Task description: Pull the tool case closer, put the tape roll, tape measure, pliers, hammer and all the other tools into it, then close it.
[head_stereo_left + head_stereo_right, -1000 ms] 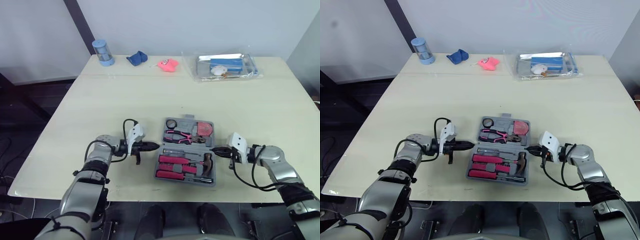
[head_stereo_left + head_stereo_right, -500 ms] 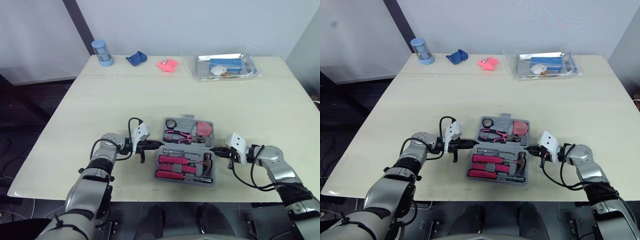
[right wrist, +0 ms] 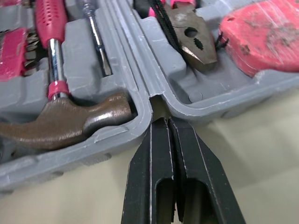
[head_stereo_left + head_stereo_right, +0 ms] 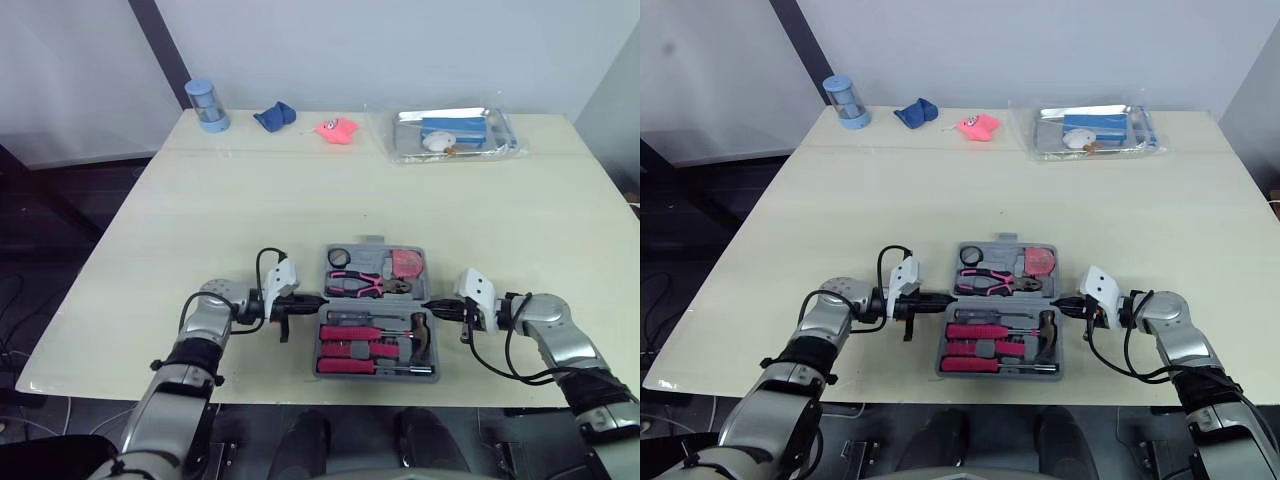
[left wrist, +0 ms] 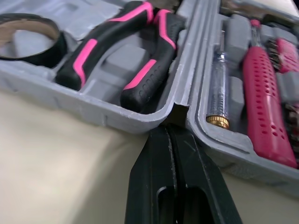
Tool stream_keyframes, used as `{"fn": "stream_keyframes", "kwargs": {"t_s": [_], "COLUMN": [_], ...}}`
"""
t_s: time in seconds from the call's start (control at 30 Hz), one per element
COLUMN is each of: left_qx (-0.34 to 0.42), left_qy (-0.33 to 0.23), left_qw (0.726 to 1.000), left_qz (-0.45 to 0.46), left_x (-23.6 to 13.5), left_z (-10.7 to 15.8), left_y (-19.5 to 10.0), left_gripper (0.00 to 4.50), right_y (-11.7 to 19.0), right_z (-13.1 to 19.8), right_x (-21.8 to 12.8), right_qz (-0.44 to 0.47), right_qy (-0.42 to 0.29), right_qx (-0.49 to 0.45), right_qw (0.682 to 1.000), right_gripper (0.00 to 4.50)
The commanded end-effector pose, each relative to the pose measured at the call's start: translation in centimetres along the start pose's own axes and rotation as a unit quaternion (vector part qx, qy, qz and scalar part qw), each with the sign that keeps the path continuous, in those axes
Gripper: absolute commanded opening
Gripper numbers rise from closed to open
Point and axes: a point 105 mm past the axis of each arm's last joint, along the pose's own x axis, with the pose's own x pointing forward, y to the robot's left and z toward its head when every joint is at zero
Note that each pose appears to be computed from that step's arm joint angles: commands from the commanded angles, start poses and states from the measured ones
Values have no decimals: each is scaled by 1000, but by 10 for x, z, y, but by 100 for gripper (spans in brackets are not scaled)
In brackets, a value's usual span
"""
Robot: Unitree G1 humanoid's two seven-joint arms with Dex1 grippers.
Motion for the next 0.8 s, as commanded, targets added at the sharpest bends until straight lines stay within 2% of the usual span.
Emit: {"fn": "stream_keyframes", "kwargs": {"t_s": [0.03,0.23,0.8], "left_qx": [18,10,11], "left_qy": [-6,3,1], "left_qw": [999,999,1000], "left_qz": [-51,-48,-5], "left_x": [14,10,9], "left_z": [9,5,9], "left_y": [-22,-32,-13], "left_gripper": [0,0,0], "right_y": [12,21,28], "right_z": [13,10,12], "right_x": [2,-2,0], "right_qz": [33,48,60], "right_qy": [-23,-18,-21], "right_qx": [-13,-4,8], "right_qw": [999,999,998], "right_gripper": [7,7,7]}}
